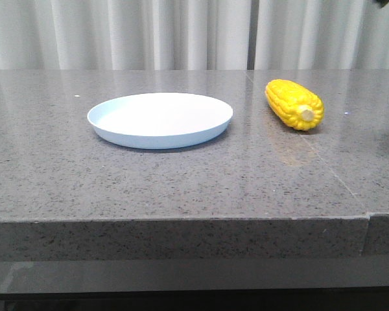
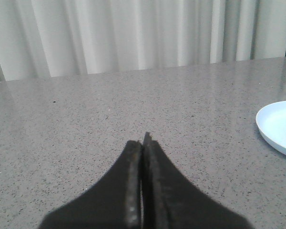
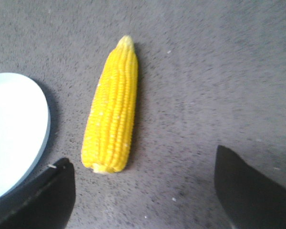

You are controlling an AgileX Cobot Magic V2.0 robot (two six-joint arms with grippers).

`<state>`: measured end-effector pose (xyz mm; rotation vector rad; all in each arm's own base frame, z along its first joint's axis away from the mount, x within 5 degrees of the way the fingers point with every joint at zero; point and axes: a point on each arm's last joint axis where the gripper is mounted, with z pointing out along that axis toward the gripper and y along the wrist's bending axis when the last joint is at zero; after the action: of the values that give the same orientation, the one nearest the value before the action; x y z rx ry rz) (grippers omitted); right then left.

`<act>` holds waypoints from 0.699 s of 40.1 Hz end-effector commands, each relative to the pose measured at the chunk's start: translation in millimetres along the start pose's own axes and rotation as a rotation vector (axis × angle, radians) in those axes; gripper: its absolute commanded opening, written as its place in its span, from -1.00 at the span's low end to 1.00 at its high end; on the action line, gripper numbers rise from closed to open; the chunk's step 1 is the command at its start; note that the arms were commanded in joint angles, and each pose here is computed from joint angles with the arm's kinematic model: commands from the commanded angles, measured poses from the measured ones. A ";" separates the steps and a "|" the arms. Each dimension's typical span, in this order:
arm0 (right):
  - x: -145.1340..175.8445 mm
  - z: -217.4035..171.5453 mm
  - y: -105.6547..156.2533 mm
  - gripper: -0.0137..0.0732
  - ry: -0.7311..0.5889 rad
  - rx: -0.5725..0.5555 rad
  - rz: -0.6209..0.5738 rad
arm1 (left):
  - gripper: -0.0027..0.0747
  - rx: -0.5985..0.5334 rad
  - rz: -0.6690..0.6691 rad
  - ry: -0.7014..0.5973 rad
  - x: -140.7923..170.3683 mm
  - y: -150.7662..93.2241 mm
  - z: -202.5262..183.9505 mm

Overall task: Place corn on plate with both arms
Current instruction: 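Lower the right gripper and grasp the corn cob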

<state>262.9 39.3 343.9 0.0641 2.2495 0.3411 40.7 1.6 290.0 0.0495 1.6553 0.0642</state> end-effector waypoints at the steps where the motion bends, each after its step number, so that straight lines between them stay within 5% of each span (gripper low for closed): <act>1: -21.9 14.1 13.6 0.75 -0.033 -0.045 -0.003 | -0.98 0.006 -0.008 -0.104 -16.0 0.2 -2.2; 22: -34.2 139.7 30.9 0.74 0.222 -0.077 0.010 | -0.98 0.006 -0.008 -0.104 -16.0 0.2 -2.2; 28: -32.7 142.5 30.9 0.40 0.232 -0.076 0.010 | -0.98 0.006 -0.008 -0.104 -16.0 0.2 -2.2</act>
<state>391.2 96.1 256.3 -0.0045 2.5780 0.4332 40.7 1.6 290.0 0.0508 1.6552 0.0654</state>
